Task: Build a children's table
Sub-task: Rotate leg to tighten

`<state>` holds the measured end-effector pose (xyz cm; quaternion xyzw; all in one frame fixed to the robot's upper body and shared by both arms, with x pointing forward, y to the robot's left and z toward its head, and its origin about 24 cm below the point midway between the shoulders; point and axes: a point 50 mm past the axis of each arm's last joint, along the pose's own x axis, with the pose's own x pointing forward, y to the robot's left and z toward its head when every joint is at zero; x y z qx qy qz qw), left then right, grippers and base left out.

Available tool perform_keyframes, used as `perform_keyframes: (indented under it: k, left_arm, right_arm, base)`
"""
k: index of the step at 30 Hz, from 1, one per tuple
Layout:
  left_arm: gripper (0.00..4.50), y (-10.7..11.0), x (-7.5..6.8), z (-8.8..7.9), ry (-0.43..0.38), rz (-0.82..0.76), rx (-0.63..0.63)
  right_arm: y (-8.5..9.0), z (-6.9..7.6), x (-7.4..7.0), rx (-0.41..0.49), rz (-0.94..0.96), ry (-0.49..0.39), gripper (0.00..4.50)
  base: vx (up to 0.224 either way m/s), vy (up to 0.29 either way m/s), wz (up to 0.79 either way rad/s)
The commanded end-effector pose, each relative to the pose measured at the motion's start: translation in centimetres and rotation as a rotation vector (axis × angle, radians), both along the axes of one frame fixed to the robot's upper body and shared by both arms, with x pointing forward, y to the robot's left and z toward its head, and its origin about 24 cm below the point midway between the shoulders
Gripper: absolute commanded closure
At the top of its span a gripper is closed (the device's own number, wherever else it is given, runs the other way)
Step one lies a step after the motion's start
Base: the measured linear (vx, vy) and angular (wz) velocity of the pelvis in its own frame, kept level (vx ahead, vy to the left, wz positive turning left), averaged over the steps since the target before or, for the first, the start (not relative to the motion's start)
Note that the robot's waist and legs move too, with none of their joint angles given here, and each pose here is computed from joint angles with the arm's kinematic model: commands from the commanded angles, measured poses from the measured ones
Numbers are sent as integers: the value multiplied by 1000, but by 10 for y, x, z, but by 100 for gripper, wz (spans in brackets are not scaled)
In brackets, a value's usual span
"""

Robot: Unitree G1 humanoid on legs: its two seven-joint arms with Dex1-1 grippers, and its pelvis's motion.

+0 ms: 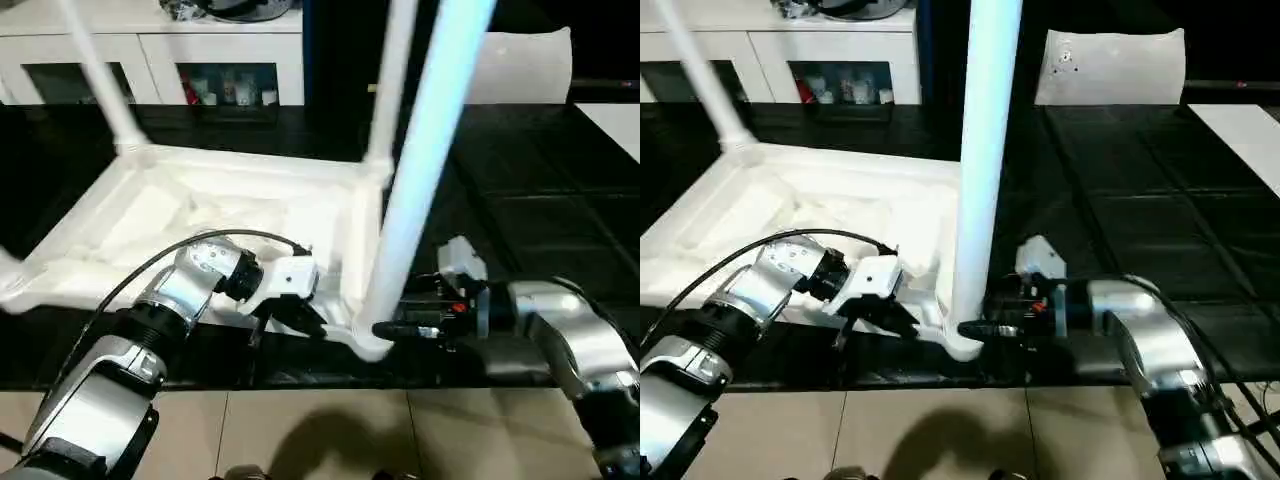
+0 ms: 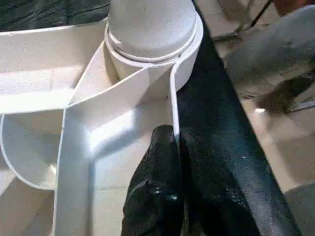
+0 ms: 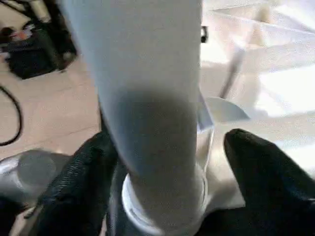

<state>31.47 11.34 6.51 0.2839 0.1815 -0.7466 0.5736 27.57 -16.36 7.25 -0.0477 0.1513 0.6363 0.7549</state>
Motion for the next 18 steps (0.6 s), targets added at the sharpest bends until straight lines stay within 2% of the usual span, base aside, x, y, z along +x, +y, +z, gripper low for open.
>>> perform_keyframes:
  k: [1, 13, 18]
  left_arm:
    - [450, -11, 1, 12, -44, -100, 6]
    - [450, -10, 0, 12, -43, -143, 17]
    - [450, -9, 0, 11, -40, -141, 24]
  right_arm:
    - [0, 2, 1, 1, 22, 11, 110]
    - [7, 0, -1, 9, 126, 83, 223]
    - [9, 0, -1, 16, 138, 97, 246]
  base:
    - [0, 0, 0]
    - [0, 0, 0]
    - [0, 0, 0]
